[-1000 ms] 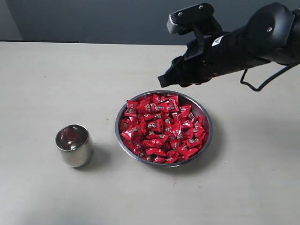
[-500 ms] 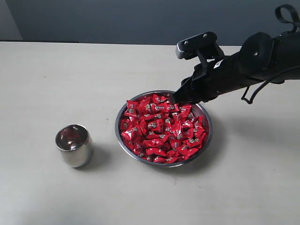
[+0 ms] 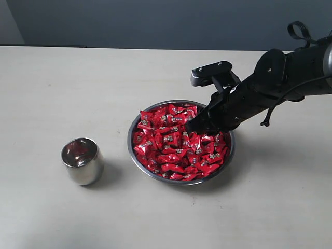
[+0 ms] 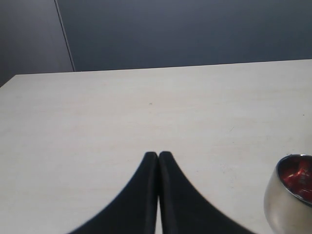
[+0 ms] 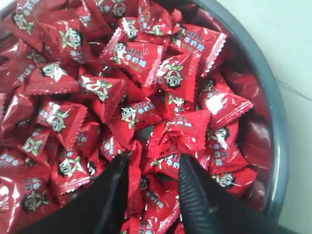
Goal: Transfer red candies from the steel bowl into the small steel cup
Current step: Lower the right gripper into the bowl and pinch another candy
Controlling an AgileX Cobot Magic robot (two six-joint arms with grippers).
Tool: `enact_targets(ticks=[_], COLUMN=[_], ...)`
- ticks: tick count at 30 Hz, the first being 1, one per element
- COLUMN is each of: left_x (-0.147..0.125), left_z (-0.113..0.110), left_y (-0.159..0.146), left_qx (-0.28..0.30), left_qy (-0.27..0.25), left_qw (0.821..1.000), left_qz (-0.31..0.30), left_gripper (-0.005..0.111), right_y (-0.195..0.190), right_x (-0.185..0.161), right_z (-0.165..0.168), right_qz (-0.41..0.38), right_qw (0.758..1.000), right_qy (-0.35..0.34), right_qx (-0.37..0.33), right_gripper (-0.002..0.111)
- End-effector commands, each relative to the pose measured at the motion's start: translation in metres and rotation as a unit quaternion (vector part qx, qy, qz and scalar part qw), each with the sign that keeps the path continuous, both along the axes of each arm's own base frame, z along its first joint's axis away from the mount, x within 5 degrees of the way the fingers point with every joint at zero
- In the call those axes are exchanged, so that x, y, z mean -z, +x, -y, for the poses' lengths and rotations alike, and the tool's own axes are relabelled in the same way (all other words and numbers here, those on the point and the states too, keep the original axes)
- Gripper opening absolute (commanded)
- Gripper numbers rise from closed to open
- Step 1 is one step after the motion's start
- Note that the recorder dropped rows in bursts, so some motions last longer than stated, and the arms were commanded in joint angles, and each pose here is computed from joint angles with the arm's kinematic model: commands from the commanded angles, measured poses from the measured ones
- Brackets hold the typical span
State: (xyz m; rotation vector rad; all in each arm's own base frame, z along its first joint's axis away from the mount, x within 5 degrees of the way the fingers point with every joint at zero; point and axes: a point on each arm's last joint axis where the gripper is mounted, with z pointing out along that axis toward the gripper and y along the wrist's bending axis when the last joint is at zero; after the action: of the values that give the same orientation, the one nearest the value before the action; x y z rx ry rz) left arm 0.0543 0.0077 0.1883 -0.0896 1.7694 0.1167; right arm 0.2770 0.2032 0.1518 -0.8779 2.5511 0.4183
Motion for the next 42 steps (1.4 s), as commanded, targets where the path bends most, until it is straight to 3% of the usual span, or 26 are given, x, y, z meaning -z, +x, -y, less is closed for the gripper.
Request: enact_targets(ticks=[1, 25, 42], left_x=[0.001, 0.001, 0.001], left_z=[0.000, 0.000, 0.000], left_y=[0.000, 0.000, 0.000], left_qx=[0.000, 0.000, 0.000], left_qy=[-0.002, -0.002, -0.002], left_qw=[1.000, 1.000, 1.000], left_qz=[0.001, 0.001, 0.001], left_gripper=[0.000, 0.000, 0.000], right_y=[-0.002, -0.008, -0.010], right_x=[0.003, 0.005, 0.029], right_z=[0.000, -0.012, -0.013], right_qz=[-0.023, -0.002, -0.045], right_qw=[1.000, 1.000, 0.999], right_qy=[0.006, -0.003, -0.021], right_qx=[0.009, -0.019, -0.019], right_gripper=[0.034, 0.034, 0.034])
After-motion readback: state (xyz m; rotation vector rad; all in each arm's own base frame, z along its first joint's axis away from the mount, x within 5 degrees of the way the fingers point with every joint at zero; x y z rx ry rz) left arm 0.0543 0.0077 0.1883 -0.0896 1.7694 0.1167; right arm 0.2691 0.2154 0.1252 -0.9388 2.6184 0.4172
